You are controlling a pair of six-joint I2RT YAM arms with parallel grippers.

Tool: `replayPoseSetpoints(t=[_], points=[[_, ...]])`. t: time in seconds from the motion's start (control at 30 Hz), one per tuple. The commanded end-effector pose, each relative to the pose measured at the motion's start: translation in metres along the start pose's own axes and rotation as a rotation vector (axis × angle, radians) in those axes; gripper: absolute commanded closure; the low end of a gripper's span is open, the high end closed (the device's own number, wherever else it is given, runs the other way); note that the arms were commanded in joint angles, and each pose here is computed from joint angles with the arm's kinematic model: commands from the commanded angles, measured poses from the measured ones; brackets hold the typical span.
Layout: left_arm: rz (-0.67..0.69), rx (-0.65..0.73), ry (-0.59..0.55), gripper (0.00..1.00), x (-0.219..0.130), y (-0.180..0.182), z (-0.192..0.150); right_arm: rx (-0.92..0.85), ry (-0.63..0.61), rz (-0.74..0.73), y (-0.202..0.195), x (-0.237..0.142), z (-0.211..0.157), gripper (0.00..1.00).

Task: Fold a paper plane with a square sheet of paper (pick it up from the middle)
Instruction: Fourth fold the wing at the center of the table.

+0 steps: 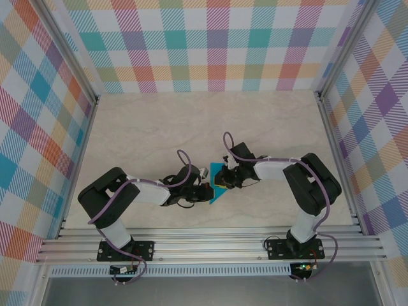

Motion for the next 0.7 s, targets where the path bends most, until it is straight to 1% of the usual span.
replayPoseSetpoints(t=[0.0,0.23,0.67], points=[[0.261,-0.043,0.200,0.99,0.004,0.056,-0.058,-0.010,-0.029,-0.036,-0.004,0.006,0.010,0.85],[0.300,-0.042,0.225,1.00,0.003,0.063,-0.065,-0.028,-0.091,-0.036,-0.002,-0.001,0.027,0.84],[0.316,-0.038,0.249,1.00,0.005,0.068,-0.073,-0.010,-0.122,0.007,-0.005,-0.011,0.069,0.83]])
Point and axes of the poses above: each hand's point on the last joint's axis, 136 mm out from that joint toward the fingers, its own x axis out along the fingers, its own y axis along the line the jaws close on, z = x × y, the point moved 4 cm from there along -x, back along the fingers, and after that the axes turned 9 degrees about x, right-handed, at the moved point
